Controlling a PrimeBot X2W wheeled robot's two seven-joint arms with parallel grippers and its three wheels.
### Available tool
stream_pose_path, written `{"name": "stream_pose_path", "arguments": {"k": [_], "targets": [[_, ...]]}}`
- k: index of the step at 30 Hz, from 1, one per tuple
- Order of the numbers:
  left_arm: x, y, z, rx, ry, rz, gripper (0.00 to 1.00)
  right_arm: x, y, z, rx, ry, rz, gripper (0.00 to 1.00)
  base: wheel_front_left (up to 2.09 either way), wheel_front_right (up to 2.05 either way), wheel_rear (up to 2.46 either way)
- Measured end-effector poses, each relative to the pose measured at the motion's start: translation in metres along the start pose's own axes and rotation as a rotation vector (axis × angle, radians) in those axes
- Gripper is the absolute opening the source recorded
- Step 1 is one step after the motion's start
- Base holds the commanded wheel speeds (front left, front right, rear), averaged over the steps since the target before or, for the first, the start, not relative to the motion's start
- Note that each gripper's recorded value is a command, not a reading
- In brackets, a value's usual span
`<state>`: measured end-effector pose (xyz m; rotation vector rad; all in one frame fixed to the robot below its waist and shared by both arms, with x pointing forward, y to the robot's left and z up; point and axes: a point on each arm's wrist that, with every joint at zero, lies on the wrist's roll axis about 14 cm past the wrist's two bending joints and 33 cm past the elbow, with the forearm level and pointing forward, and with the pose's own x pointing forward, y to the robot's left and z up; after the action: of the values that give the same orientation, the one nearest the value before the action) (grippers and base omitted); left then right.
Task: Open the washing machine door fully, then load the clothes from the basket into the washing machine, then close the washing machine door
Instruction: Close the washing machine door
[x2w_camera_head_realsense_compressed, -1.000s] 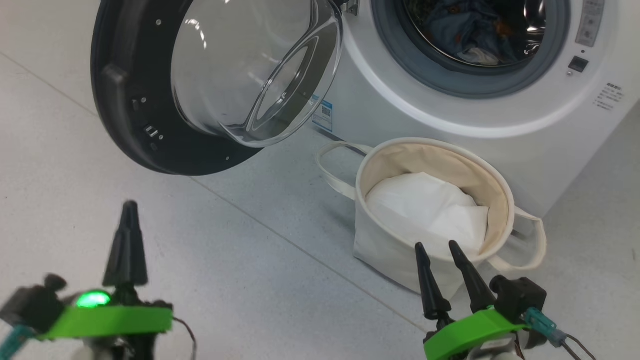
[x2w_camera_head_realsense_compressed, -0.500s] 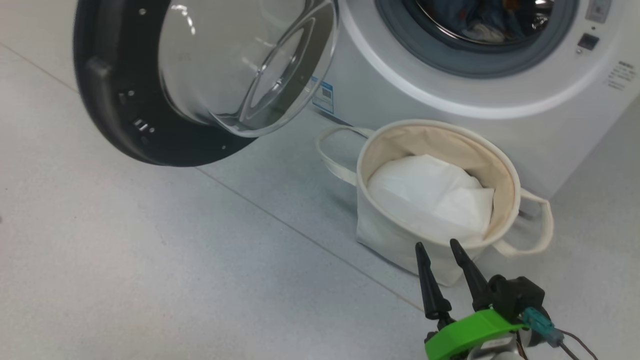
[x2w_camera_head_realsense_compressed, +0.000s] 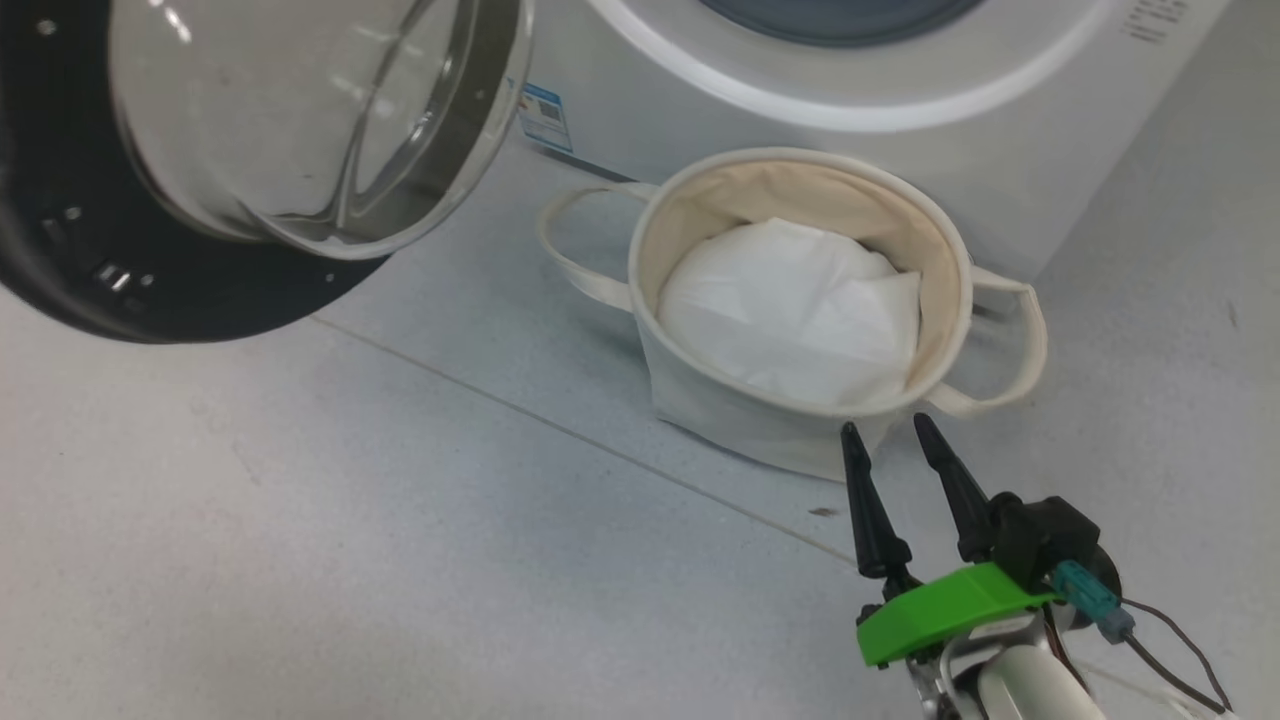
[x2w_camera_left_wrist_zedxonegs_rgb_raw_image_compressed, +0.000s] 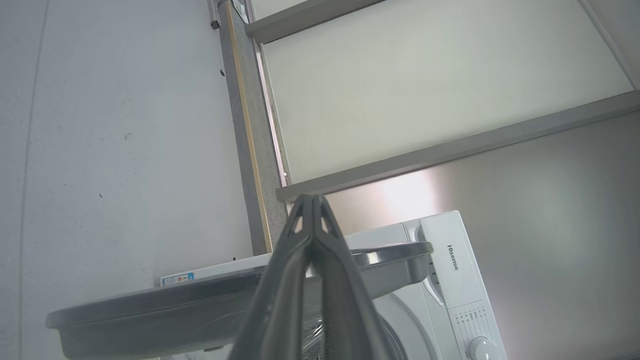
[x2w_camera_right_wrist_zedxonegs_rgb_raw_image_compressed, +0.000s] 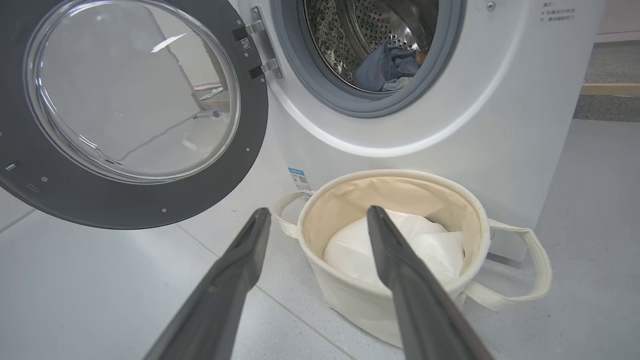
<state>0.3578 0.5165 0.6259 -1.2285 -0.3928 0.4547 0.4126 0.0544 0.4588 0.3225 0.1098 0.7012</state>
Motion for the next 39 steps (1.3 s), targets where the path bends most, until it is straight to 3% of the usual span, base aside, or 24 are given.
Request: {"name": "stream_pose_path", "arguments": {"k": [10, 24, 39], "targets": [[0.034, 0.009, -0.05, -0.002, 0.108, 0.033, 0.0, -0.005, -0.03, -0.006, -0.009, 0.01, -0.076, 1.0, 0.0, 0.0, 0.0], [0.041, 0.023, -0.081, -0.013, 0.229, 0.07, 0.0, -0.012, -0.05, -0.004, -0.022, 0.008, -0.131, 1.0, 0.0, 0.0, 0.0], [-0.019, 0.016, -0.168, -0.044, 0.711, 0.02, 0.0, -0.02, -0.032, 0.005, -0.014, -0.001, -0.11, 1.0, 0.0, 0.0, 0.0]]}}
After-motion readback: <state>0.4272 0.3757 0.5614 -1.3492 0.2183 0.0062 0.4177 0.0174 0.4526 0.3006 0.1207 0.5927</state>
